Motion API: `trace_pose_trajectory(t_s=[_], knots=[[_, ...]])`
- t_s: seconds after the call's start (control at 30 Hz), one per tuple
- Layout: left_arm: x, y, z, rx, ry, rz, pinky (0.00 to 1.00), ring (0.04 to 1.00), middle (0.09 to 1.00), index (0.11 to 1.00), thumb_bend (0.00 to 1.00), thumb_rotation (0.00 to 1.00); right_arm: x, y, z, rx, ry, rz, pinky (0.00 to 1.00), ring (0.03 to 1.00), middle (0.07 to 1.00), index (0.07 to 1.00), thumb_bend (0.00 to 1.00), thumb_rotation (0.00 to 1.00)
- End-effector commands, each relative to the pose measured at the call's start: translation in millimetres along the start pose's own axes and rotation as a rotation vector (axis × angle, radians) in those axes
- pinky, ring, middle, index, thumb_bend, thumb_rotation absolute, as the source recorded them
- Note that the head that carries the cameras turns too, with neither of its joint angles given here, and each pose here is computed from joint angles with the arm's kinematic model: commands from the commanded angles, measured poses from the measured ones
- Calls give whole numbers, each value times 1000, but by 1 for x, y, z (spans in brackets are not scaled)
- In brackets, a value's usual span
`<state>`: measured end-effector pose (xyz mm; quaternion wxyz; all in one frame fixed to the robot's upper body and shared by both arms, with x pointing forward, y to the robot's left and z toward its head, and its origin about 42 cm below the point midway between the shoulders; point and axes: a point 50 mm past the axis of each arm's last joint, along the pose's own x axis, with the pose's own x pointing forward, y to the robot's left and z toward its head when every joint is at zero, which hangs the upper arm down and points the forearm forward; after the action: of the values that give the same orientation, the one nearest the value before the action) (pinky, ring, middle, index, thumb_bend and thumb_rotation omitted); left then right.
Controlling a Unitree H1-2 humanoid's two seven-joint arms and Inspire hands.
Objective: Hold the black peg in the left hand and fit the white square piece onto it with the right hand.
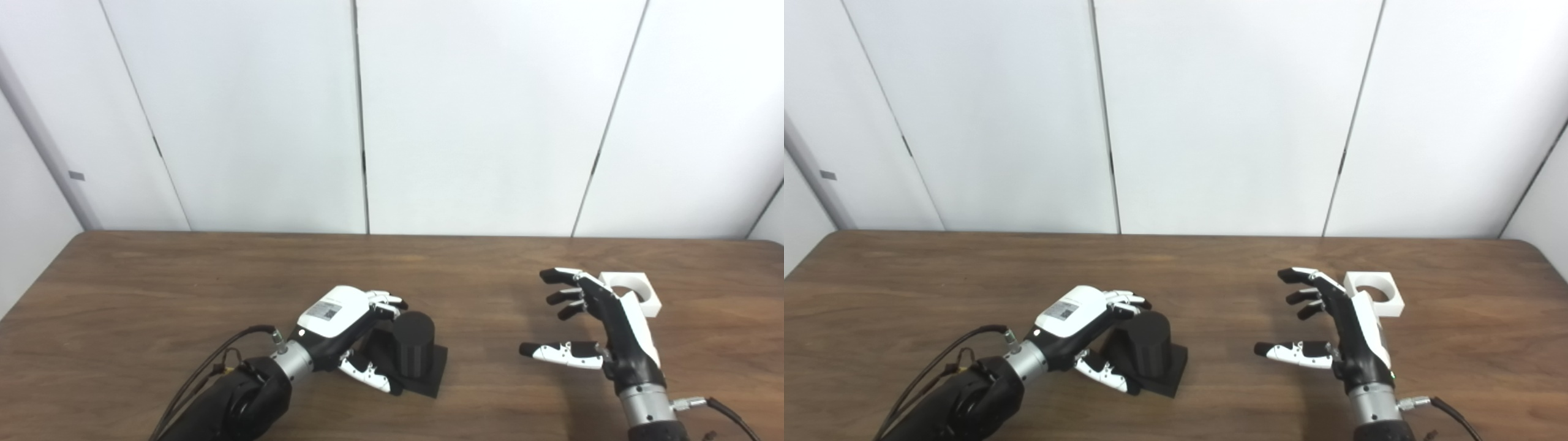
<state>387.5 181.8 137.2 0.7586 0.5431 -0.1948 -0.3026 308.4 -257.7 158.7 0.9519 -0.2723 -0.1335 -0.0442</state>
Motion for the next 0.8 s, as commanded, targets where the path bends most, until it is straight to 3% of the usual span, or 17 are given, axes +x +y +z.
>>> trace_pose_trajectory(t_s=[0.0, 0.77], knots=[[-4, -34, 2, 51, 16, -176, 817, 880, 849, 488, 524, 65, 12, -4, 18, 7, -93, -39, 491, 621, 732, 699, 570, 0], [-20, -28, -13, 76, 34, -182, 833, 878, 857, 490, 524, 67, 15, -3, 29, -57, -114, -30, 524, 647, 745, 715, 600, 0]])
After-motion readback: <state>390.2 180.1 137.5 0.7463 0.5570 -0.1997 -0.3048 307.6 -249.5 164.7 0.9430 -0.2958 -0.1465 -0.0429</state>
